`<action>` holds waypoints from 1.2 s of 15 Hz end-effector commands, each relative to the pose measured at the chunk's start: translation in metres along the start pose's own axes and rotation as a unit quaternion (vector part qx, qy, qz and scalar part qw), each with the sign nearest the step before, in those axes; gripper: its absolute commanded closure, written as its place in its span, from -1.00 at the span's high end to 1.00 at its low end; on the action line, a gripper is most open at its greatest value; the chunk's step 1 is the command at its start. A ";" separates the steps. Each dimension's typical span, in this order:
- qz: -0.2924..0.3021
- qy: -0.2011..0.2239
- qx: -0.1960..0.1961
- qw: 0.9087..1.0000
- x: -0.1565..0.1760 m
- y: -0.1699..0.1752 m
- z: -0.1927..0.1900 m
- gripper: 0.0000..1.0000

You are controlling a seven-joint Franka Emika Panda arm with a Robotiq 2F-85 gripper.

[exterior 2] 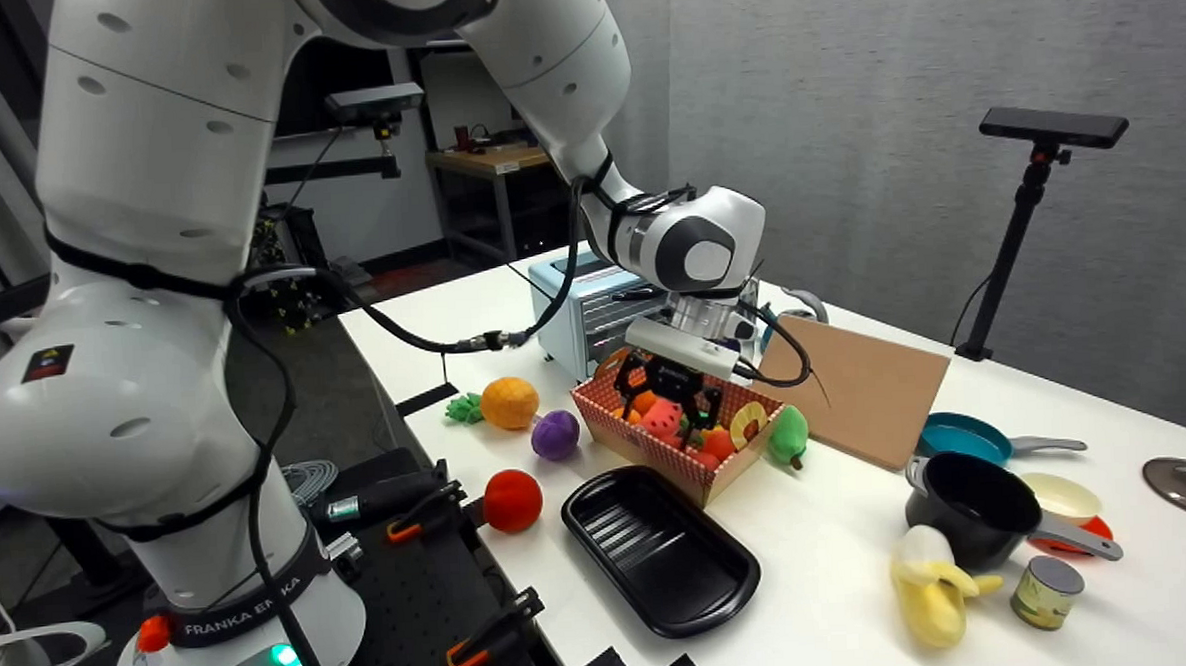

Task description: Put the watermelon plush toy in the black pot

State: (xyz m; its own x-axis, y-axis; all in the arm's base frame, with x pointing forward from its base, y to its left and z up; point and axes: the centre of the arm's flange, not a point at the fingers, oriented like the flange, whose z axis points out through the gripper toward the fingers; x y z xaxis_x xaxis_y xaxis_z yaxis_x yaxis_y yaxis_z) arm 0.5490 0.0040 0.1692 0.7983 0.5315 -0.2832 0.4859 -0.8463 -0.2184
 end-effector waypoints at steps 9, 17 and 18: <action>-0.042 0.033 0.000 0.999 0.038 -0.020 0.001 1.00; 0.009 0.037 -0.001 0.999 0.038 0.039 0.034 0.50; 0.014 0.038 -0.002 0.999 0.038 0.046 0.035 0.47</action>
State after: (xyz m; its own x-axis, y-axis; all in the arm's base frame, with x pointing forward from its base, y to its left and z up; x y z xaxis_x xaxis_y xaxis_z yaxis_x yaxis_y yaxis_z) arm 0.5712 0.0047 0.1307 0.8144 0.5289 -0.2389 0.4865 -0.8466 -0.2158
